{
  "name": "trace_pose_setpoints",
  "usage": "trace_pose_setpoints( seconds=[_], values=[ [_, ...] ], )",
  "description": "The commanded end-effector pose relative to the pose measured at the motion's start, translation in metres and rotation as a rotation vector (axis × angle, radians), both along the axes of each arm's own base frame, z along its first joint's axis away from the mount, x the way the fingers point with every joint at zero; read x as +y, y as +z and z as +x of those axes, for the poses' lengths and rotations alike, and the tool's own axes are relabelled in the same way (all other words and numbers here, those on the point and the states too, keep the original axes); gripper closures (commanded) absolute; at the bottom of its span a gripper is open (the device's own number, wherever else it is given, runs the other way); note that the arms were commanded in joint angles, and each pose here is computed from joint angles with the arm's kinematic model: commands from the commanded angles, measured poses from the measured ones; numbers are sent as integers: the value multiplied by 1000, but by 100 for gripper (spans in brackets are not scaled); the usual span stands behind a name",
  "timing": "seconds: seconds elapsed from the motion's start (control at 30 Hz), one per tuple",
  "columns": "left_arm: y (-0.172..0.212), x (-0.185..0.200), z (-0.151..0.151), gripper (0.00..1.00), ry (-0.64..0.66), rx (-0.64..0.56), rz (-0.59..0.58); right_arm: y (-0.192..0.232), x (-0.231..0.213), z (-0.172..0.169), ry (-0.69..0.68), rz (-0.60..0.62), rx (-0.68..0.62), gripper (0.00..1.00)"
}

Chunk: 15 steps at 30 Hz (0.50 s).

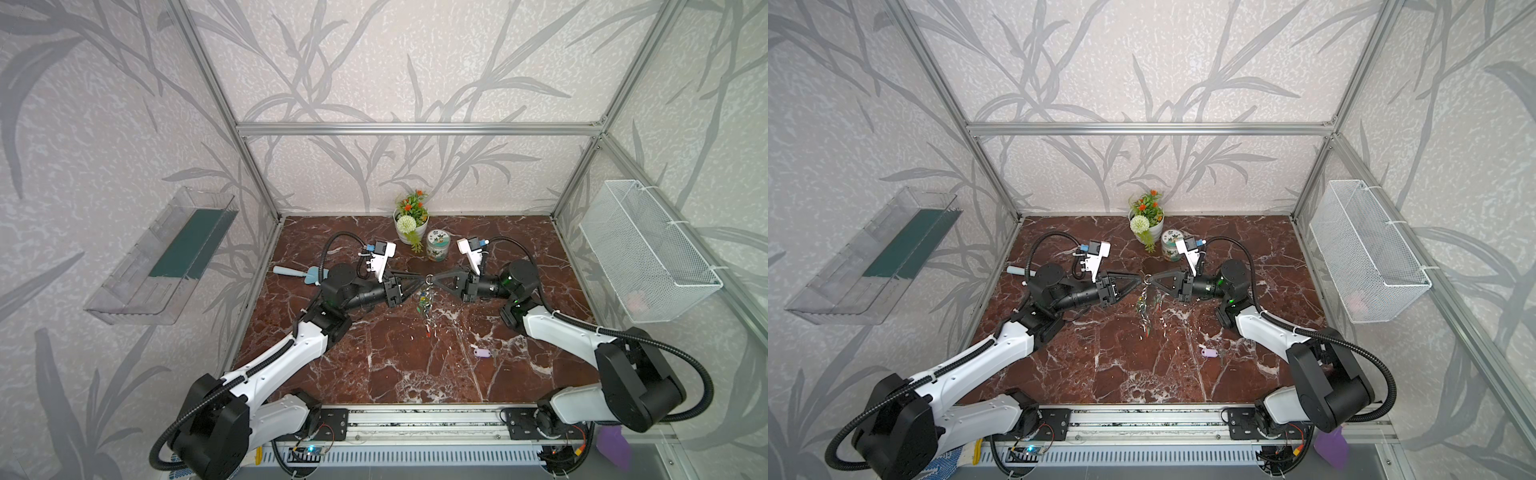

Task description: Put the keys on the keyring

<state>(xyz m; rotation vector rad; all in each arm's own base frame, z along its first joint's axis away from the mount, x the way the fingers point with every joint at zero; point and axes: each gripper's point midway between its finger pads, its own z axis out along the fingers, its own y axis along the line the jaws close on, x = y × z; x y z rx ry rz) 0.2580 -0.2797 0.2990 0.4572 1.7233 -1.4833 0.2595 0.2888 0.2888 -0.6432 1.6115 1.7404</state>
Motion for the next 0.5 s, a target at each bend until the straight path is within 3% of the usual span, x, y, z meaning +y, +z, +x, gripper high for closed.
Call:
trace_pose_setpoints(
  seconds=[0.0, 0.47],
  values=[
    [8, -4, -2, 67, -11, -25, -28, 22, -1, -4, -2, 48, -86, 100],
    [1, -12, -3, 79, -28, -9, -14, 22, -1, -3, -3, 54, -84, 100]
  ],
)
